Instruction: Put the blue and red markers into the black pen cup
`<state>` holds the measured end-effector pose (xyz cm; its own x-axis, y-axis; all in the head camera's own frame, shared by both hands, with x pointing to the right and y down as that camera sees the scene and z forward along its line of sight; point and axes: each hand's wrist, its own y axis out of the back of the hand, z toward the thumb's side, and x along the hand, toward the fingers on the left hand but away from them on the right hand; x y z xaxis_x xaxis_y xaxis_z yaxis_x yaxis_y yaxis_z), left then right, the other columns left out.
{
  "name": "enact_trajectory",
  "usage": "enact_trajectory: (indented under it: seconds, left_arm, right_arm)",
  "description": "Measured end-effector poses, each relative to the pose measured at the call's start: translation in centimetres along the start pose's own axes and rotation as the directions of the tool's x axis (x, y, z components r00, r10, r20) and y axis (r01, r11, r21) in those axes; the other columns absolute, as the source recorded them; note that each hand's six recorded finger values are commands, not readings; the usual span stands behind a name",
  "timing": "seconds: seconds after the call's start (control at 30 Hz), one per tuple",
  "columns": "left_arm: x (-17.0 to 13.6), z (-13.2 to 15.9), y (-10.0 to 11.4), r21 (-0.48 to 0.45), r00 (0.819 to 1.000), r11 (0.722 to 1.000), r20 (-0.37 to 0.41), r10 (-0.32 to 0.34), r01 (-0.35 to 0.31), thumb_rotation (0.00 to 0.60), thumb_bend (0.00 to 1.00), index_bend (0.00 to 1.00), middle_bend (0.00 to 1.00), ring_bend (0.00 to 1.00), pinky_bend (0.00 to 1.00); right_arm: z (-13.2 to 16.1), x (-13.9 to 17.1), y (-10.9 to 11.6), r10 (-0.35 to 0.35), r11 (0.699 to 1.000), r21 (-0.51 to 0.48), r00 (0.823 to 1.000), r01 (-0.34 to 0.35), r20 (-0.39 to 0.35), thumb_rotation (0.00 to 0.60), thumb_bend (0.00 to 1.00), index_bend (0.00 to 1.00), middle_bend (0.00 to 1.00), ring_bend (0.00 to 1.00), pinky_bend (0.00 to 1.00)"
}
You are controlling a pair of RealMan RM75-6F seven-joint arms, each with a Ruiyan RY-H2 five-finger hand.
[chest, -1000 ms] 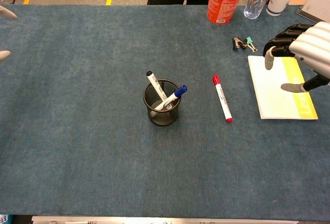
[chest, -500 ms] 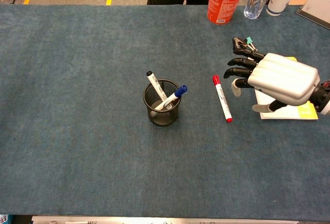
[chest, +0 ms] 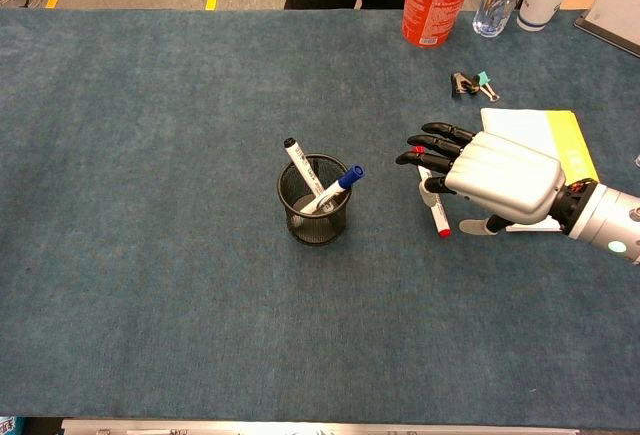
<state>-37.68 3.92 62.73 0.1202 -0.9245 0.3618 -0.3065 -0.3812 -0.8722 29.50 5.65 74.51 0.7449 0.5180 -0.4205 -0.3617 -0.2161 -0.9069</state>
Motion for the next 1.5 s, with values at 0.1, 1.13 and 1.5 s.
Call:
enact_trajectory:
  seconds: [0.1,1.13,1.5]
  left_arm:
    - [0.0,0.0,0.0,-0.006,1.0,1.0,-0.003,-0.001,0.001,0.6,0.26,0.28,0.0,0.0,0.0]
    - [0.0,-0.6,0.0,-0.044,1.0,0.999,-0.02,0.004,-0.004,0.6,0.26,0.28,0.0,0.0,0.0]
    - [0.0,-0.7,0.1,-0.048,1.0,0.999,-0.019,0.008,-0.009,0.6,0.26,0.28,0.0,0.0,0.0]
  right_arm:
    - [0.1,-0.5,-0.5,0.01,1.0,0.004,1.0,-0.01,-0.006,0.6,0.13,0.46,0.13,0.01,0.0]
    - [-1.1,-2.0,-2.4,0.091,0.996,0.001,0.995,-0.091,0.03,0.6,0.18,0.53,0.13,0.0,0.0]
    - [-1.3,-2.1,-2.3,0.098,0.995,-0.015,0.994,-0.098,0.039,0.6,0.21,0.57,0.14,0.01,0.0]
